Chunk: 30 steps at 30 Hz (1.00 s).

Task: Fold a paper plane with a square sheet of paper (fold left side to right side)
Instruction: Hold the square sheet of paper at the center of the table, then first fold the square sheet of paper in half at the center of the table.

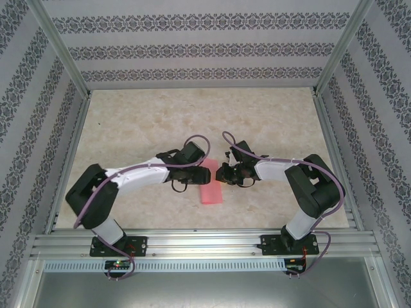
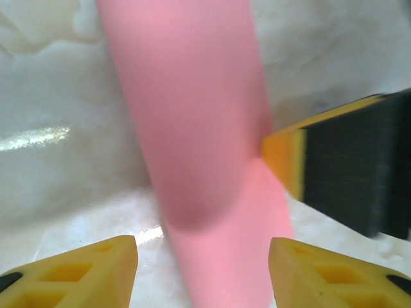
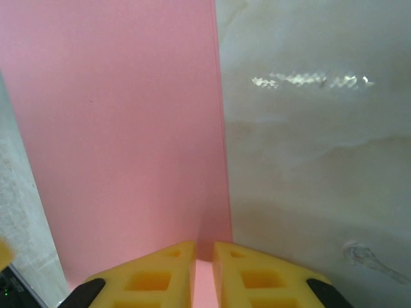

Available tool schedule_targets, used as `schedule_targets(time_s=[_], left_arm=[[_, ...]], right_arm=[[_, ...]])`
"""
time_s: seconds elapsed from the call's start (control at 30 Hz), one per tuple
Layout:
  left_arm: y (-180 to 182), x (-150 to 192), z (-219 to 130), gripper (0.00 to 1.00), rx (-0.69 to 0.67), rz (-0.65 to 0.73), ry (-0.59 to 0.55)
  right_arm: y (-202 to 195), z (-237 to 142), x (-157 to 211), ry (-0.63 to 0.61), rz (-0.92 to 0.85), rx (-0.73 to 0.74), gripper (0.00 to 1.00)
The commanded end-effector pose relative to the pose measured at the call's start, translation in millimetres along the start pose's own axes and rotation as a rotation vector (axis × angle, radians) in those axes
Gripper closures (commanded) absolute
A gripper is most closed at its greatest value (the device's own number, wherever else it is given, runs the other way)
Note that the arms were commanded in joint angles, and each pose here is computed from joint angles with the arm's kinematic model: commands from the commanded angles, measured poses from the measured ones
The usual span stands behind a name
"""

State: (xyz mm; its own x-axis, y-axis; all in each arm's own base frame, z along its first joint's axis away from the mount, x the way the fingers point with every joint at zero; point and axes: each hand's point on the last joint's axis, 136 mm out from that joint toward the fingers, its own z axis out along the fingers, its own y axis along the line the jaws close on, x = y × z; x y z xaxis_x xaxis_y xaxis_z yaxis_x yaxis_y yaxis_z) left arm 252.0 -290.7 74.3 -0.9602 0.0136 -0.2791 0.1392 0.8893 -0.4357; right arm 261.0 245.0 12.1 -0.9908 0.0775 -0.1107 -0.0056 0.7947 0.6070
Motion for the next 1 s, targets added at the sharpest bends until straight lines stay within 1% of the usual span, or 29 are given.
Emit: schedule_targets(time_s=[0.0, 0.07, 0.2, 0.43, 0.53, 0.7, 0.8, 0.97], left_arm=[[-15, -14, -18, 0.47, 0.152, -0.045, -0.062], [-25, -18, -22, 0.51, 0.224, -0.055, -0.075], [-39, -18, -15, 0.54, 0.311, -0.059, -0.049], [-37, -12, 8, 0.58, 0.322, -0.069, -0.001], [-30, -7, 17, 0.59, 0.301, -0.074, 0.016], [-9, 4, 32, 0.61, 0.210, -0.070, 0.054], [4, 11, 37, 0.62, 0.151, -0.054, 0.077], [18, 16, 42, 0.63, 0.105, -0.057, 0.097]], right_arm=[[-25, 10, 11, 0.028, 0.007, 0.102, 0.83], [-26, 10, 11, 0.027, 0.008, 0.104, 0.83], [-26, 10, 11, 0.028, 0.006, 0.104, 0.83], [-25, 10, 11, 0.029, 0.006, 0.104, 0.83], [-26, 10, 11, 0.029, 0.007, 0.109, 0.83], [-27, 10, 12, 0.031, 0.008, 0.113, 0.83], [-28, 10, 11, 0.031, 0.007, 0.117, 0.83], [-30, 11, 12, 0.032, 0.009, 0.125, 0.83]])
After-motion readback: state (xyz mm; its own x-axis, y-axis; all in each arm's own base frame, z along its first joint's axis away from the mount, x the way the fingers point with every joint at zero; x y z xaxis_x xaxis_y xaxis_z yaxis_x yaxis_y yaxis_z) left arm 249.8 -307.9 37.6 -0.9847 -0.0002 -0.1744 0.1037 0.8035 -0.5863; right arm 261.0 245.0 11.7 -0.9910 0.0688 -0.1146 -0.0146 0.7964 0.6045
